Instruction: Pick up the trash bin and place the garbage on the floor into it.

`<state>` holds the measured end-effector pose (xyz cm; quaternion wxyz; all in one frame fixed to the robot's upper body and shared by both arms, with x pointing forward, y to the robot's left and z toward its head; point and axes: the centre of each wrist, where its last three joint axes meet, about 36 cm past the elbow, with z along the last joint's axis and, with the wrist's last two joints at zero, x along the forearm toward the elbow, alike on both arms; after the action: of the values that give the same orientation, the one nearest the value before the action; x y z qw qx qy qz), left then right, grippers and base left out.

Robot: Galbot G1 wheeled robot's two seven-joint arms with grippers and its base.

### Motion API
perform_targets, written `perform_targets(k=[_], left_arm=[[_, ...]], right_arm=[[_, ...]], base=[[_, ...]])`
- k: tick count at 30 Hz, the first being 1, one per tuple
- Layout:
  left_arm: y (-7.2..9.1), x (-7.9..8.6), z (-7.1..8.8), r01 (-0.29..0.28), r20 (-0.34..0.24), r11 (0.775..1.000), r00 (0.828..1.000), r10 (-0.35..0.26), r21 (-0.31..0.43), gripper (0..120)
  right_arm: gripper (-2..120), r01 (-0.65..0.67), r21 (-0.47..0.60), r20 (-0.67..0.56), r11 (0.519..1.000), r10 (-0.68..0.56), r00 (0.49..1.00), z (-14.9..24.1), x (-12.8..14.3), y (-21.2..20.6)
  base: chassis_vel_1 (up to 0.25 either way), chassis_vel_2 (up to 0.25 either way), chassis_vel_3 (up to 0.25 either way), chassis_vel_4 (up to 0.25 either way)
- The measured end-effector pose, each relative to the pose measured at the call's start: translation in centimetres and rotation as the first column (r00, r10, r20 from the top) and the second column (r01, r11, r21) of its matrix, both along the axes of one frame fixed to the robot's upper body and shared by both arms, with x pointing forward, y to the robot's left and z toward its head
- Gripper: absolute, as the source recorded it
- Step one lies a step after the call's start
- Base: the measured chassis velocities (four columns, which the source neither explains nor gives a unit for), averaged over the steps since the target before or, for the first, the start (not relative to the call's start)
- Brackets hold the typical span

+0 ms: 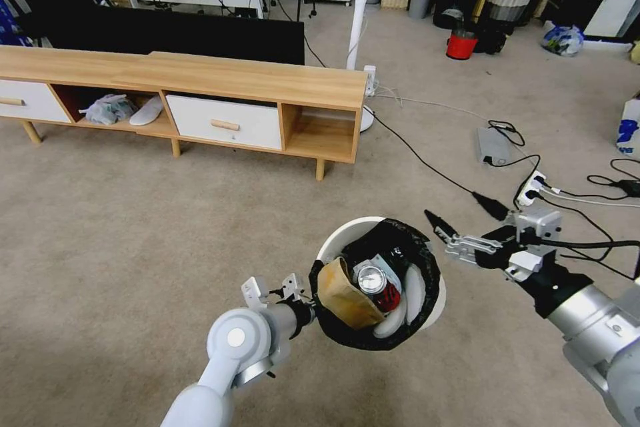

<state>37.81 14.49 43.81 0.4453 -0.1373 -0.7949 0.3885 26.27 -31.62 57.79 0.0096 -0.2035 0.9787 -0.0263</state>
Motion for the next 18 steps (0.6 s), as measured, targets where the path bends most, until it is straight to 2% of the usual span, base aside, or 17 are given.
perform_targets(k=[13, 18], left_arm=[[1.0, -0.6, 0.4, -0.014, 0.018, 1.0, 1.0, 0.014, 0.021, 0], [1.4, -1.0, 0.5, -0.027, 0.021, 0.999, 0.999, 0.027, 0.027, 0]], right_arm=[[100, 0.074, -0.113, 0.051, 0.991, -0.069, 0.996, -2.1, -2.2, -0.5], [100, 0.08, -0.182, 0.144, 0.98, -0.053, 0.988, -2.0, -2.5, -1.0]], base=[[0.0, 0.0, 0.0, 0.0], [0.0, 0.0, 0.0, 0.0]])
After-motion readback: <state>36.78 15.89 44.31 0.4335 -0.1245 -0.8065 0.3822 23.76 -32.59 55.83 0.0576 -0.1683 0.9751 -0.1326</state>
